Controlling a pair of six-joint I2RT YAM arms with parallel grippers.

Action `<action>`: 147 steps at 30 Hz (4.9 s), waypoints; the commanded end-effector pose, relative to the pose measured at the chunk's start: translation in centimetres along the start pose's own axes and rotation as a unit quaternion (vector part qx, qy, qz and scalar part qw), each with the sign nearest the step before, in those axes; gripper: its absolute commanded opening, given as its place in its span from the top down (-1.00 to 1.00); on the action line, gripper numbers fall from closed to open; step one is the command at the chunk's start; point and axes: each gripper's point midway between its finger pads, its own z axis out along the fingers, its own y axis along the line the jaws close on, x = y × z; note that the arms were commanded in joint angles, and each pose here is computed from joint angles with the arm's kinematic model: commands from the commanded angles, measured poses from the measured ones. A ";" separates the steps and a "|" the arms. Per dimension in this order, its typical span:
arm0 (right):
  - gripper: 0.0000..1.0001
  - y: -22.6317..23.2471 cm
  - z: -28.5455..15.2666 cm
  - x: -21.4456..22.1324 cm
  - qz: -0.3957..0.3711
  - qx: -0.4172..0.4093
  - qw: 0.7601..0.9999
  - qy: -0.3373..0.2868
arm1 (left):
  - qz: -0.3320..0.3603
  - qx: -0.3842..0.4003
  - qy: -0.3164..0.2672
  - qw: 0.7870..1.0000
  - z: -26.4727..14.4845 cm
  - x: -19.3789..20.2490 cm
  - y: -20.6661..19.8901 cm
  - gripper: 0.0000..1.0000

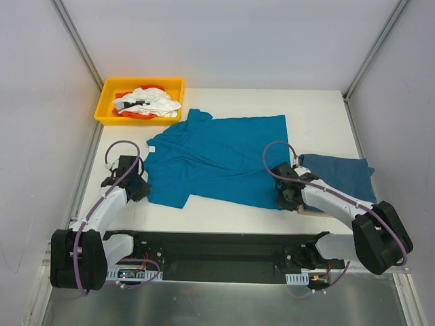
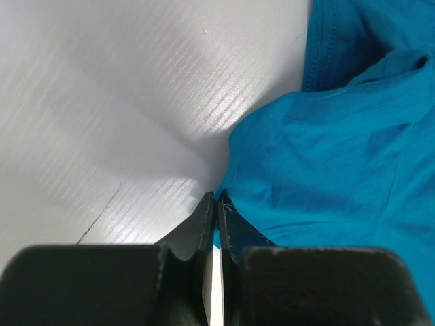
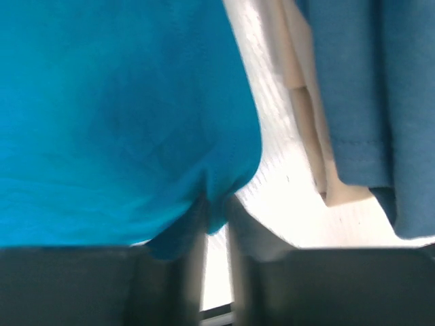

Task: Fold and stack the t-shirts
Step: Flatten out the tshirt, then fold the flattened tshirt in 1/3 of the way

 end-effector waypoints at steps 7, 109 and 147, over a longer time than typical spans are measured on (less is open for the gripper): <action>0.99 3.2 0.4 -0.6 -0.073 -0.072 0.995 0.000 | 0.012 0.020 -0.019 1.000 -0.7 -0.5 -0.1 1.00; 0.99 7.6 -4.2 -29.2 -0.132 -0.044 0.967 -0.213 | 0.154 0.179 -0.098 0.967 -3.6 -15.3 -19.1 1.00; 0.92 1.3 -4.1 -21.2 -0.146 0.032 0.985 -0.088 | 0.073 0.099 -0.042 0.992 -4.0 -4.0 -7.9 1.00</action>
